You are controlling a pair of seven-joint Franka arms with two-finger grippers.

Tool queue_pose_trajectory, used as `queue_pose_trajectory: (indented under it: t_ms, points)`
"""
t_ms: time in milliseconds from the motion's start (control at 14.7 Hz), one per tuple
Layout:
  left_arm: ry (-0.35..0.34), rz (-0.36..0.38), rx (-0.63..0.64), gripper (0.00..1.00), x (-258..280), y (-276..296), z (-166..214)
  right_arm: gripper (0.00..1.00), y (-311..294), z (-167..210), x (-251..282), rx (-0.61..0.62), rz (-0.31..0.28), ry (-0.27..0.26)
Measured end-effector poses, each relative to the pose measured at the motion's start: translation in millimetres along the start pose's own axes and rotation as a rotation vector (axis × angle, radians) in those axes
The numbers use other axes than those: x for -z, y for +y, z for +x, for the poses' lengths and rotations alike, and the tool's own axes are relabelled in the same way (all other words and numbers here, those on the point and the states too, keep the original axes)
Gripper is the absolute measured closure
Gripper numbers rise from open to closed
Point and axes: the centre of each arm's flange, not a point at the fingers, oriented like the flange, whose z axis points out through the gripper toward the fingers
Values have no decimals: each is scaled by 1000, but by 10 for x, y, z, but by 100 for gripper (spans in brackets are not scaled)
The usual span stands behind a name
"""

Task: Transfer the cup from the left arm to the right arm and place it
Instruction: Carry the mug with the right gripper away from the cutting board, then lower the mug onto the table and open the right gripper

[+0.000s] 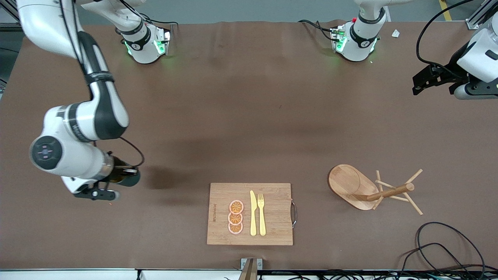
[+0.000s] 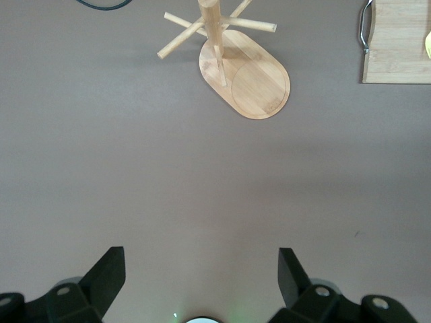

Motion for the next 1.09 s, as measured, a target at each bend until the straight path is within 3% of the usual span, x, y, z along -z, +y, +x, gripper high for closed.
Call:
queue_pose_trajectory:
  t_ms: [341,681,885,1090]
  points:
    - [3,0,0,0,5,-2,3,95,713,-129,-627,113,6,-30]
    - [4,0,1,0,5,-3,3,95,753,-211,-941,157,-19,-17]
    - [7,-1,1,0,8,-3,7,86,755,-258,-1158,163,-23,-45]
    - [10,-1,1,0,11,-4,9,63,734,-221,-1048,166,-22,-43]
